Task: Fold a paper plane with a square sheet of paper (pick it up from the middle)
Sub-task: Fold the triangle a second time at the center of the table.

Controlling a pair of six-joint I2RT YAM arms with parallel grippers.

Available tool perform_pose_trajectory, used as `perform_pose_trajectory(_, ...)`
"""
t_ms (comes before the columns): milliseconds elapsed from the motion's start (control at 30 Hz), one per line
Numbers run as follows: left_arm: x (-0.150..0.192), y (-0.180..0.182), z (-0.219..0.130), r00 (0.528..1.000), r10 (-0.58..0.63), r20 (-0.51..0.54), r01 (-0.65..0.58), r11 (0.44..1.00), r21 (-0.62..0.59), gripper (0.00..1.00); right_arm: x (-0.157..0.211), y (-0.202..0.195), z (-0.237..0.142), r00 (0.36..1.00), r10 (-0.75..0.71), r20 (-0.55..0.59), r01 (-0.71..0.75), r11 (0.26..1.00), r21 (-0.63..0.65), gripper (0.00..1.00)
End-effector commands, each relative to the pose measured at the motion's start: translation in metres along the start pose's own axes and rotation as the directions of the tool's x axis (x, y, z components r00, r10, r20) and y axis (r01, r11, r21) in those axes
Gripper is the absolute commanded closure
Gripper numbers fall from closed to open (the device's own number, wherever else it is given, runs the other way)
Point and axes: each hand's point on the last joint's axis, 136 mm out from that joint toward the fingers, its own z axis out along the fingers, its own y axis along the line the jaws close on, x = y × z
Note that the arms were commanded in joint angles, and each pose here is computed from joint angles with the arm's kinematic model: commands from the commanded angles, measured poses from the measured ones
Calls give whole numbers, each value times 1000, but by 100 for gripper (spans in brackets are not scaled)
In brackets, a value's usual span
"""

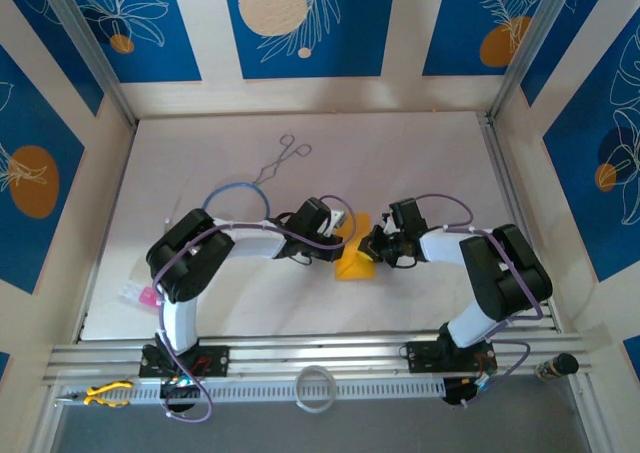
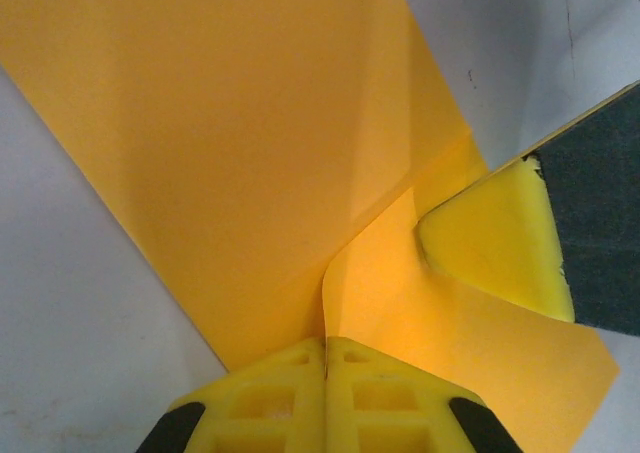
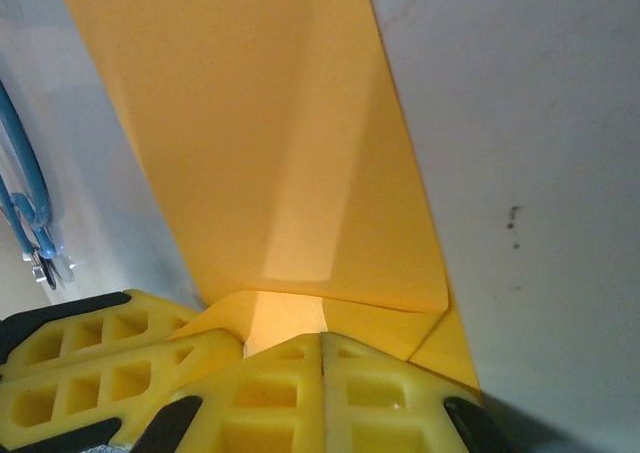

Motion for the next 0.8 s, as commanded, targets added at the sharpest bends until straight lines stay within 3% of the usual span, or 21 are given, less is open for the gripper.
perform_pose_trajectory(0,-4,3,-6,1000,-4,-6,4,1000,-12,100,8,-33,2,998,55,-13,-54,995,82,99)
perform_pose_trajectory(133,-14,-1,-13,1000,-13,17,13,1000,-14,92,8,-33,1,999,46,-16,-45,995,91,99)
perform_pose_trajectory(233,-26,-3,-25,999,-24,49,26,999,-33,77,8,-31,1,999,42,-17,-40,995,88,99)
perform_pose_trajectory(400,-36,-7,-46,996,-57,73,61,996,-59,68,7,-33,2,998,56,-17,-54,994,100,99)
perform_pose_trajectory(467,-37,-16,-51,996,-59,74,60,998,-15,69,8,-33,3,998,59,-24,-56,993,100,99)
perform_pose_trajectory(600,-33,-47,-55,997,-76,35,70,988,140,86,8,-34,3,998,65,-23,-62,992,107,99)
perform_pose_trajectory(767,-22,-72,-51,994,-90,-59,103,959,263,96,8,-34,3,997,68,-24,-65,992,110,99)
